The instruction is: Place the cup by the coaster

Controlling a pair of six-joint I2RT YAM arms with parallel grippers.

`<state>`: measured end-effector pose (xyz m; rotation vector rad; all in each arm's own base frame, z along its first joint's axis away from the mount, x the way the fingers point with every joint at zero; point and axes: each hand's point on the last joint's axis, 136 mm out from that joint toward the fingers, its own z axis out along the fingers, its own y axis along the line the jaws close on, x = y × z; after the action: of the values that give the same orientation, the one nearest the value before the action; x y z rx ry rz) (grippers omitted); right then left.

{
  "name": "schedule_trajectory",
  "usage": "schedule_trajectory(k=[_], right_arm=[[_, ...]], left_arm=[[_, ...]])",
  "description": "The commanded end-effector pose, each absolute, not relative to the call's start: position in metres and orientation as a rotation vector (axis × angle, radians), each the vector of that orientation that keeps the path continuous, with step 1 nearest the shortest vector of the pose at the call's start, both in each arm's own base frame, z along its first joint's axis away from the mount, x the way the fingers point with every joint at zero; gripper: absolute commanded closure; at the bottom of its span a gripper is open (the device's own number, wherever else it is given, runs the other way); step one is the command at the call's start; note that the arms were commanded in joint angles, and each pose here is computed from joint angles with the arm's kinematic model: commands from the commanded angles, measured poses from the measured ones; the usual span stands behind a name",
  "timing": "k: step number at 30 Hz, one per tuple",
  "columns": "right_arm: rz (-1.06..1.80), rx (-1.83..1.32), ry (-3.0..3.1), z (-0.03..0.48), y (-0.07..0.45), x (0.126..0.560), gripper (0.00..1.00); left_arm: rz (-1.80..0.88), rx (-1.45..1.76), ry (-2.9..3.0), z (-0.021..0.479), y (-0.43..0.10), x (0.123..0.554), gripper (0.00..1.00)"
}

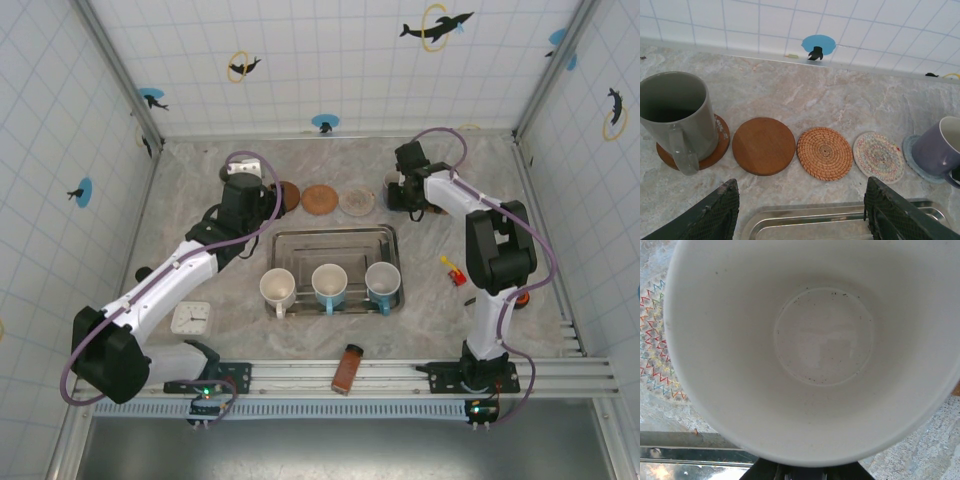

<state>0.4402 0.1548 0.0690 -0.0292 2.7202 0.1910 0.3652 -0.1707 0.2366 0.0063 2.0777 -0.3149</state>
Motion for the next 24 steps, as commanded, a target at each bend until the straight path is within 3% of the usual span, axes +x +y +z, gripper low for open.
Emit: schedule_trajectory(k=[1,10,16,24], right_arm=[[0.187,-0.027,2.669,0.091,0.153,0.44,0.81],[0.185,-0.013,2.641,0.102,0.15,0.438,0.62],[0.198,-0.002,2.593,0.126,0.149,0.431,0.56],[0.235,-0.005,2.376,0.206,0.161,0.419,0.54]], left_arm=[[-0.294,0.008,2.046,0.246,-0.167,0.367,0.34],[-0.289,0.007,2.045,0.246,-0.165,0.365,0.33],[-0.293,0.003,2.038,0.249,-0.164,0.364,0.33],[-0.308,-0.006,2.04,0.252,-0.164,0.362,0.33]])
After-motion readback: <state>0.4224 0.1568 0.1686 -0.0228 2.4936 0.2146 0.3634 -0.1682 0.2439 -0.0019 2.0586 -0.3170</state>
